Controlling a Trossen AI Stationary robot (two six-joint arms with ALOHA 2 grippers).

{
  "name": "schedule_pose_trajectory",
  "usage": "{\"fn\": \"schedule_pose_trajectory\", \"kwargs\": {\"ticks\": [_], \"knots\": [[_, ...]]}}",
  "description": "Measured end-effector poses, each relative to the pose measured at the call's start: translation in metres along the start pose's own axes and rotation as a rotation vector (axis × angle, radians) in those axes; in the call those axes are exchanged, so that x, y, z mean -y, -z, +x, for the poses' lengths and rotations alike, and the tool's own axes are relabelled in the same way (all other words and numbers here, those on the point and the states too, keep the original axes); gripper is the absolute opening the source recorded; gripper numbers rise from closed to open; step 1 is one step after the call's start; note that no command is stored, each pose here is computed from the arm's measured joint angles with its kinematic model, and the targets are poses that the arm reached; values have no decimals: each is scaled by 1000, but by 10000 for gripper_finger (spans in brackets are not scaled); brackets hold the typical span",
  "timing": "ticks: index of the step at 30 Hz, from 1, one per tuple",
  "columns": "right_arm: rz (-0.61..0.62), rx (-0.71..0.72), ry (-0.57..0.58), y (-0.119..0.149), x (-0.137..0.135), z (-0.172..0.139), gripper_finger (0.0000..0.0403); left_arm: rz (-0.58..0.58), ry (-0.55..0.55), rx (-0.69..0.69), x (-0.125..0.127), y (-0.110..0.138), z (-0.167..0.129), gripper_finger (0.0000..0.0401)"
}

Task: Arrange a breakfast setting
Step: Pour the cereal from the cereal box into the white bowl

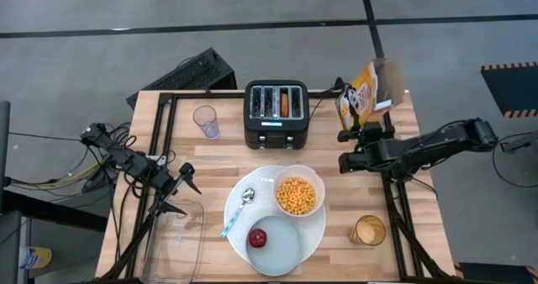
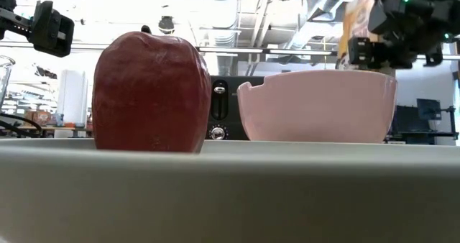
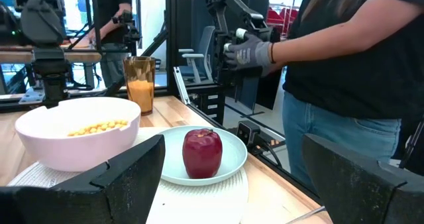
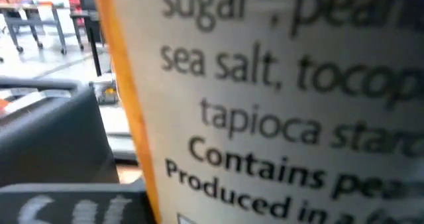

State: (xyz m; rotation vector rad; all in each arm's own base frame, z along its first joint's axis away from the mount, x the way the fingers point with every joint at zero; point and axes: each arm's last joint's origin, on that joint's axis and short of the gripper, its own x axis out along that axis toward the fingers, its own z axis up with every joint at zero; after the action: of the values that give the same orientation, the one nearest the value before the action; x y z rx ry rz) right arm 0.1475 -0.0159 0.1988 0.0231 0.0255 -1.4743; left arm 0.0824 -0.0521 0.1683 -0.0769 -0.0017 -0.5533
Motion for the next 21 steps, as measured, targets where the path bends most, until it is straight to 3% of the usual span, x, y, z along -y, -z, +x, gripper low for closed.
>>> {"fn": "schedule_pose_trajectory", "kwargs": {"ticks": [14, 21], "knots": [[65, -120, -37, 54, 14, 1, 159, 0, 0, 0, 0, 0, 0, 339], [42, -123, -44, 68, 20, 2, 159, 0, 0, 0, 0, 0, 0, 339]]}}
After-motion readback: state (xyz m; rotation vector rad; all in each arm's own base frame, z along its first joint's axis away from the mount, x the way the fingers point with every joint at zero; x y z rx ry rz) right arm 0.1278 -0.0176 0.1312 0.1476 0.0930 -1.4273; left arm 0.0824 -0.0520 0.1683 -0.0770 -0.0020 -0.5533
